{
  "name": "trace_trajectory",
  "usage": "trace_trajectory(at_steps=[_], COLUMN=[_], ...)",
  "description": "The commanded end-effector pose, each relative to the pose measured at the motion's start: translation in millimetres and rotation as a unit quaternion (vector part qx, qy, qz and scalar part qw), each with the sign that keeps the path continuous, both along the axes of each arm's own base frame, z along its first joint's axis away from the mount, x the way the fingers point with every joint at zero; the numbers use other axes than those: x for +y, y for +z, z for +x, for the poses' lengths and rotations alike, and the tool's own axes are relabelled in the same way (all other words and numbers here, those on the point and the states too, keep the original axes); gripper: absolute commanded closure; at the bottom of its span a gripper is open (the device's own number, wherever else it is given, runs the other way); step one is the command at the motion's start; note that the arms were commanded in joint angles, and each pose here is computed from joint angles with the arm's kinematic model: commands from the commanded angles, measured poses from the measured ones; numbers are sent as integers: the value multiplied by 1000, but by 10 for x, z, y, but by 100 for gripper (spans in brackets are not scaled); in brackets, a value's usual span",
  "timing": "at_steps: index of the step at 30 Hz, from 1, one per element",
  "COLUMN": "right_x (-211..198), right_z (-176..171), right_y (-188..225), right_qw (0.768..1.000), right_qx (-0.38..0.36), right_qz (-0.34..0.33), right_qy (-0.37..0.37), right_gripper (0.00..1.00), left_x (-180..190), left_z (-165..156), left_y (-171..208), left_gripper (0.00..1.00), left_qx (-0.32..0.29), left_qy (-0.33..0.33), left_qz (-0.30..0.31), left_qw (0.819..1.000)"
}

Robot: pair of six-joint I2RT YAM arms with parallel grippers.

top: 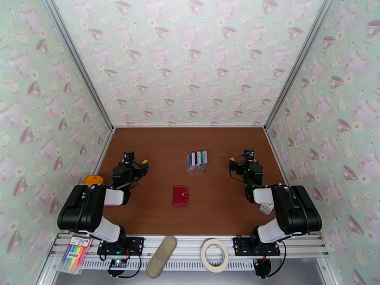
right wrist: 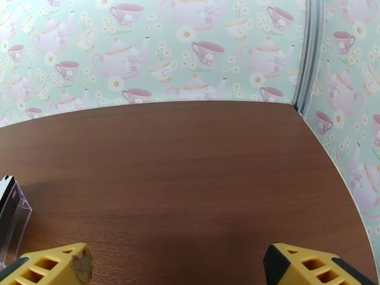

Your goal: Put the credit cards into the card holder

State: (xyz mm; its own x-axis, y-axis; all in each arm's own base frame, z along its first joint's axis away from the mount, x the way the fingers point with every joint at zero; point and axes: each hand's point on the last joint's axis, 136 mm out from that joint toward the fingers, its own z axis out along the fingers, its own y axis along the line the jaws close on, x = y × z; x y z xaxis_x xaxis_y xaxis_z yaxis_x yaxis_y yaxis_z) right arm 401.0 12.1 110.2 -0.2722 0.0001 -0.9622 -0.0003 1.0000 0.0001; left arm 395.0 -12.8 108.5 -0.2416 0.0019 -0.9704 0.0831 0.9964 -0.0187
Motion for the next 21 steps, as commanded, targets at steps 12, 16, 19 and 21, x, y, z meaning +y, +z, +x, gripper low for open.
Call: trace_trajectory(at_steps=[12, 16, 19, 21], right_x=[-30, -31, -30, -32], right_z=[60, 56, 63, 61], right_y=[59, 46, 59, 52], right_qw=[1000, 1000, 1000, 1000], right_qx=[-9, -7, -8, -7], right_qz=[2, 1, 1, 1], right_qy=[-8, -8, -8, -8], right_gripper=[0, 0, 0, 0], left_x=[-18, -14, -6, 0], left_z=[14, 15, 13, 13], left_y=[46, 43, 37, 41], left_gripper=[0, 0, 0, 0], left_qx=[-8, -7, -6, -7], left_qy=[-9, -9, -11, -12], left_qz=[4, 2, -1, -3], left_qw=[1000, 1000, 1000, 1000])
